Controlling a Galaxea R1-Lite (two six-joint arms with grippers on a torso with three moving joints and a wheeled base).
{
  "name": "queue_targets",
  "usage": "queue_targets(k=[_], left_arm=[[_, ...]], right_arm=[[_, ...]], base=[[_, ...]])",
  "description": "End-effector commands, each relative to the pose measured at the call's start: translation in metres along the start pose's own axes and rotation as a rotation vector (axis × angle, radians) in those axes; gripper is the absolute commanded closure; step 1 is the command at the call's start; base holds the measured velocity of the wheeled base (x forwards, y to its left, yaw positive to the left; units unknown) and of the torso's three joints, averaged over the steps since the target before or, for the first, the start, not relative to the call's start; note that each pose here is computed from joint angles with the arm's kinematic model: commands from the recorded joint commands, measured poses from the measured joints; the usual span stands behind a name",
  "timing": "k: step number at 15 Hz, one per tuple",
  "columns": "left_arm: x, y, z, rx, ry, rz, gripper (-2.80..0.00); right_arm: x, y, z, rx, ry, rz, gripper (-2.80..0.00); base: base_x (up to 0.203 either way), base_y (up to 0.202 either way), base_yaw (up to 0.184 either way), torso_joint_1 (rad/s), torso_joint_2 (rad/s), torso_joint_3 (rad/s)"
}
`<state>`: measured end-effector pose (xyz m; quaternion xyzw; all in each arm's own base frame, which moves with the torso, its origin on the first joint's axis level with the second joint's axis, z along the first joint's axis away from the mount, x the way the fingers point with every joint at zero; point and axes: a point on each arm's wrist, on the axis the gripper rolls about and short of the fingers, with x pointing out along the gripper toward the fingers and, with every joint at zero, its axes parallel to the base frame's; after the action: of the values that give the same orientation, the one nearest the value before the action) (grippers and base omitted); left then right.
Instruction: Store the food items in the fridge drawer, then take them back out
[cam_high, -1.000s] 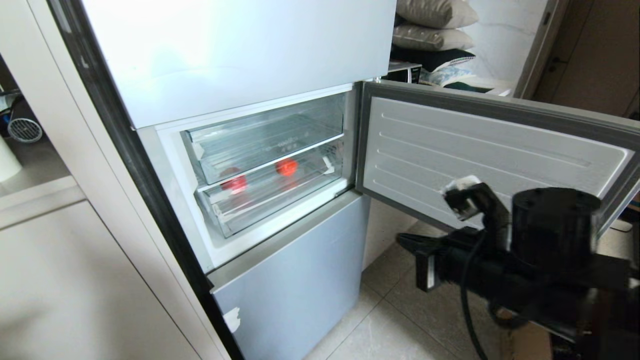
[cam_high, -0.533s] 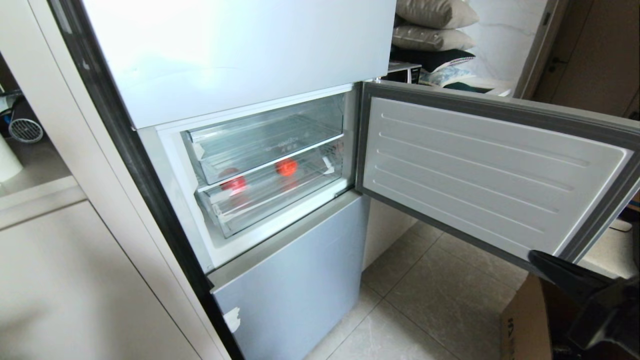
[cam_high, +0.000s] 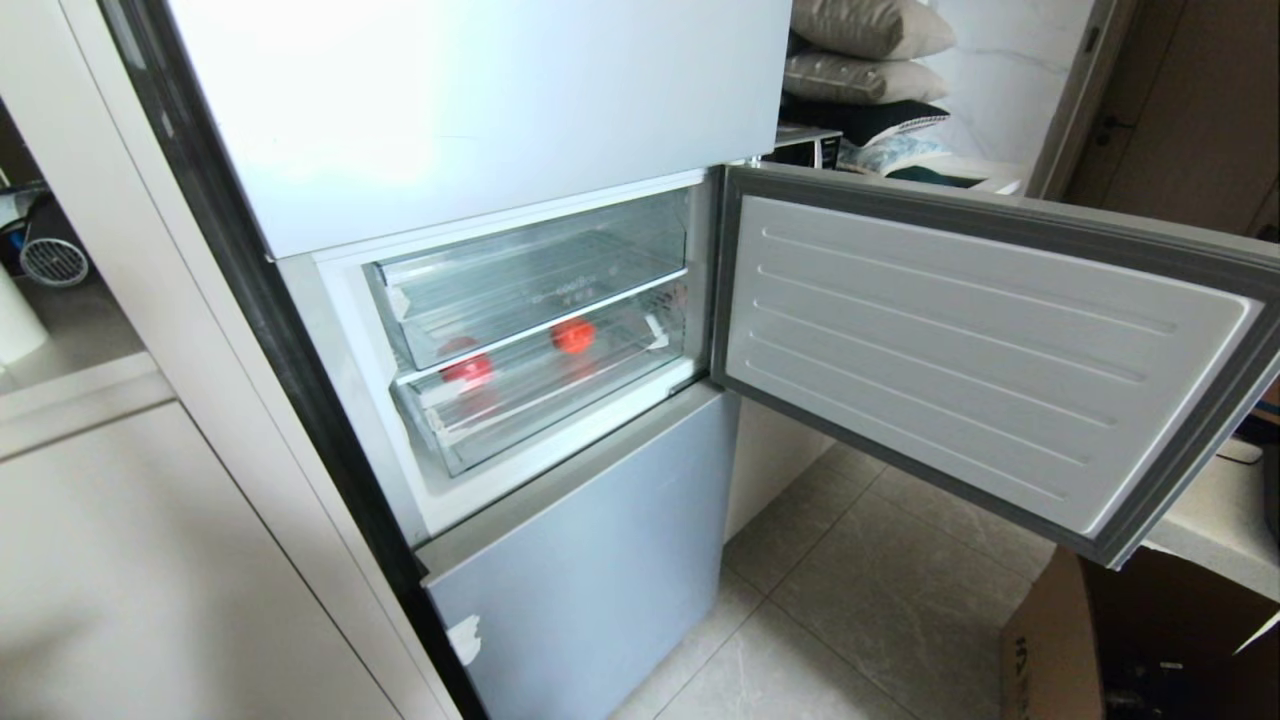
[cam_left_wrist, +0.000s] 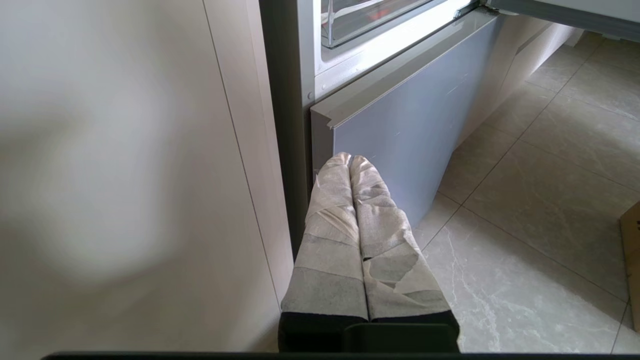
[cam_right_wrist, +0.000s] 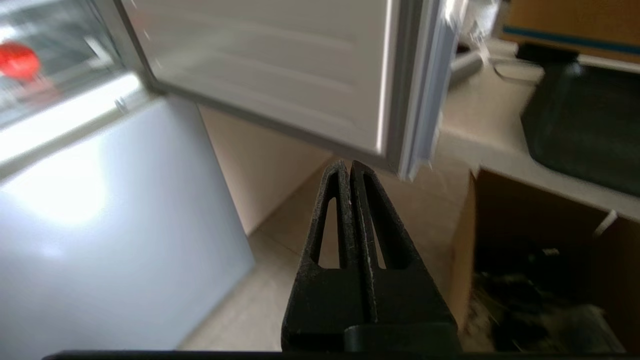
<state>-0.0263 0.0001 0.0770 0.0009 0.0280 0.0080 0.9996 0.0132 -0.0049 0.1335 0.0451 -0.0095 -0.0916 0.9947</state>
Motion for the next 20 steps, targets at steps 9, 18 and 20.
queue_targets(k=[9,18,20], left_arm=[[0.000,0.000,0.000,0.000,0.002,0.001,0.00],[0.000,0.000,0.000,0.000,0.002,0.001,0.00],[0.000,0.000,0.000,0.000,0.002,0.001,0.00]], right_arm=[[-0.037,-0.007,-0.057,-0.157,0.009,0.207,0.00],[-0.037,-0.007,-0.057,-0.099,0.013,0.188,0.00],[-0.037,-0.007,-0.057,-0.097,0.013,0.188,0.00]], base=[[0.000,0.000,0.000,0.000,0.00,0.000],[0.000,0.000,0.000,0.000,0.00,0.000],[0.000,0.000,0.000,0.000,0.00,0.000]])
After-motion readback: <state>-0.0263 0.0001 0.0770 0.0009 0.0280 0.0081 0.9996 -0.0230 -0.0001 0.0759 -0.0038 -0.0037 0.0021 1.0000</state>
